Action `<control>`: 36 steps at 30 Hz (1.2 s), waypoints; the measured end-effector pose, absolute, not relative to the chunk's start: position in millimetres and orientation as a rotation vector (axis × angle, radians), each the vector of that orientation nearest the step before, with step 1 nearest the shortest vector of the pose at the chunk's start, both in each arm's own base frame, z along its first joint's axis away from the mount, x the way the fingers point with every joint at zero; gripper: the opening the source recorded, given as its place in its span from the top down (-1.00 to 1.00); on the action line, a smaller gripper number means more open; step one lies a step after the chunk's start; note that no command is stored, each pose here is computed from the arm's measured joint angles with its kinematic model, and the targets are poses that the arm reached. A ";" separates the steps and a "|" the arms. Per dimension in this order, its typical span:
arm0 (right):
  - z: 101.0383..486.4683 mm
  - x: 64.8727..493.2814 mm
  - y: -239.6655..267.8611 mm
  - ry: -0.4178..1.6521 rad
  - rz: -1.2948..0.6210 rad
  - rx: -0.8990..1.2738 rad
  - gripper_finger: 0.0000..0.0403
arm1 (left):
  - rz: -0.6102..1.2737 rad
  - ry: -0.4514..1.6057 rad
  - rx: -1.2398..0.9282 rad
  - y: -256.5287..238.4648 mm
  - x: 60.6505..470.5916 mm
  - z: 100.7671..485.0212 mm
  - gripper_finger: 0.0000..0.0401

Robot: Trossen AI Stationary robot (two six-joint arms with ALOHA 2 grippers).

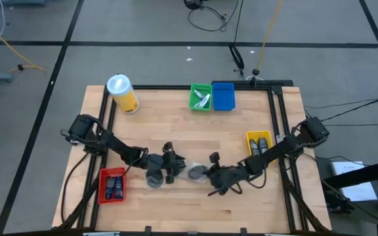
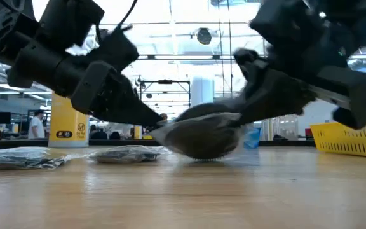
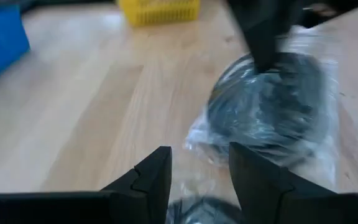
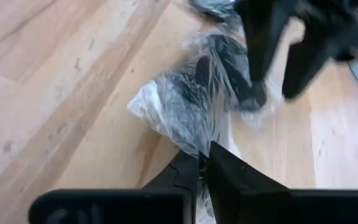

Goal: Pick & Place Travel size toiletries
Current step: Put the black hairbrush into the blue basket

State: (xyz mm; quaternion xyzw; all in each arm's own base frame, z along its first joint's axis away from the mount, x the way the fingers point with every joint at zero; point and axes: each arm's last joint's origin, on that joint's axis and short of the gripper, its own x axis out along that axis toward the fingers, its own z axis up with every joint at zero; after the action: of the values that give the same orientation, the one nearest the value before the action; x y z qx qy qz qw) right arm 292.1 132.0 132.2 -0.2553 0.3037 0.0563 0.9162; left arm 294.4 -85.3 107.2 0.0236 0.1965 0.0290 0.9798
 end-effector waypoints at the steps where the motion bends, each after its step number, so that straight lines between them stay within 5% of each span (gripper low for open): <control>1: 128.2 287.0 130.4 0.604 0.108 -0.500 0.96 | 0.049 0.386 0.091 -88.8 295.8 109.5 0.22; 10: 117.6 250.7 105.5 0.319 0.048 -0.287 0.95 | -0.001 0.262 0.255 -105.3 323.1 141.3 0.18; 18: 114.8 239.9 96.9 0.275 0.026 -0.220 0.97 | -0.103 0.295 0.165 -89.1 343.3 151.9 -0.31; 22: 114.6 239.9 96.9 0.277 0.027 -0.221 0.95 | -0.084 0.327 0.154 -85.1 343.5 149.3 -0.38; 36: 114.8 240.0 96.7 0.275 0.024 -0.212 0.95 | 0.014 0.338 0.169 -82.4 343.3 148.4 0.29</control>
State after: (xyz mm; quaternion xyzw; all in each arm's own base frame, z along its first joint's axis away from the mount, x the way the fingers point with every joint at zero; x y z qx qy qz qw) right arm 240.0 96.7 114.8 -0.1056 0.1369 0.0120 0.9849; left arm 343.3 -82.4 148.4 0.0841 0.1681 0.0070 0.9822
